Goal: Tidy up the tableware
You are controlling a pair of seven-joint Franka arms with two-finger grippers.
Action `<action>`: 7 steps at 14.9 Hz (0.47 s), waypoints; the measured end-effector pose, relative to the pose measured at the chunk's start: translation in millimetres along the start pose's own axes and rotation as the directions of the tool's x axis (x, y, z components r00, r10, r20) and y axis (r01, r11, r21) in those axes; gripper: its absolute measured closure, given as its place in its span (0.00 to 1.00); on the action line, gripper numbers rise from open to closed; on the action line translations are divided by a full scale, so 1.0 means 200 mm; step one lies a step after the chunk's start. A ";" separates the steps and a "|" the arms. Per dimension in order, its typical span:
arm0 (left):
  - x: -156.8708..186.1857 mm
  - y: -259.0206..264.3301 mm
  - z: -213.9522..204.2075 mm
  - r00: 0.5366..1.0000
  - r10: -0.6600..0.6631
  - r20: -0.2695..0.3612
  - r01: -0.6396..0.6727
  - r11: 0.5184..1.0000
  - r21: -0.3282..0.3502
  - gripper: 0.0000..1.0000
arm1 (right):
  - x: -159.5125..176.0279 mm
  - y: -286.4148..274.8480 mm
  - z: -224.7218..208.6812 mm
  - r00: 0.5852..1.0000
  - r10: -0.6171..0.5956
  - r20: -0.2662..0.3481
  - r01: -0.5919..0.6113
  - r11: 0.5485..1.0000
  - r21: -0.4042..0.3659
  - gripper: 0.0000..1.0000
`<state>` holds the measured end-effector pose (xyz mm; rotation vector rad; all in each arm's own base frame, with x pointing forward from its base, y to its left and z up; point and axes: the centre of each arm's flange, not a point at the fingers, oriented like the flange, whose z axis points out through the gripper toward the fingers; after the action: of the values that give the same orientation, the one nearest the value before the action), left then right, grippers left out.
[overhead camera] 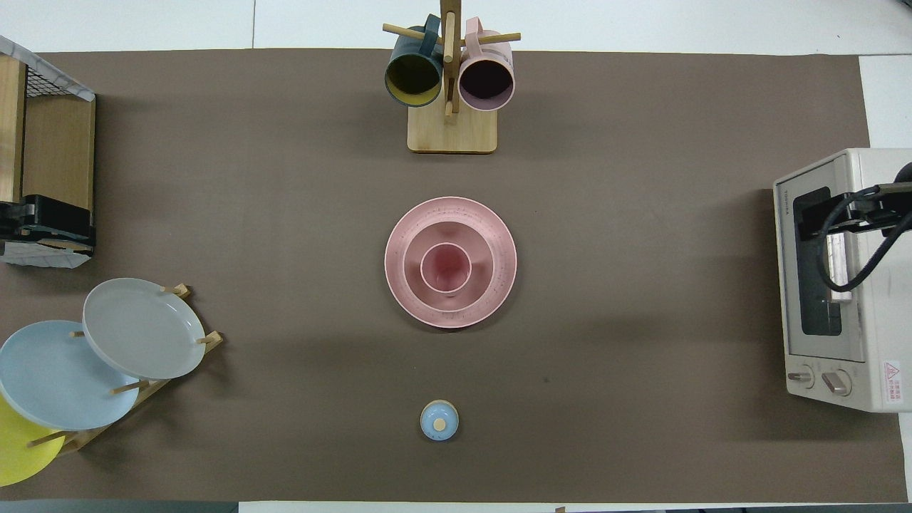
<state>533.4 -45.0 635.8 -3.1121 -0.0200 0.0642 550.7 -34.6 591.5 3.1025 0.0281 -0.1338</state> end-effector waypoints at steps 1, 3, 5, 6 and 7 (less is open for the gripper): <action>0.02 0.00 0.02 1.000 0.000 0.001 0.000 1.000 -0.006 0.00 | 0.00 0.00 0.00 1.000 0.000 0.000 0.000 1.000 0.000 0.00; 0.04 0.01 0.05 1.000 0.001 0.003 -0.001 1.000 -0.010 0.00 | 0.00 0.00 0.00 1.000 0.000 0.000 0.000 1.000 0.000 0.00; 0.05 0.01 0.06 1.000 0.002 0.005 -0.002 1.000 -0.011 0.00 | 0.00 0.00 0.00 1.000 0.000 0.000 0.000 1.000 0.000 0.00; 0.05 0.00 0.06 1.000 0.005 0.005 -0.005 1.000 -0.012 0.00 | 0.00 0.00 0.00 1.000 0.000 0.000 0.000 1.000 0.000 0.00; 0.05 0.00 0.06 1.000 0.008 0.005 -0.008 1.000 -0.013 0.00 | 0.00 0.00 0.00 1.000 0.000 0.000 0.000 1.000 0.000 0.00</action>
<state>542.0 -45.4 623.3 -3.1247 -0.0080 0.0722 550.7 -34.6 591.5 3.1025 0.0280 -0.1339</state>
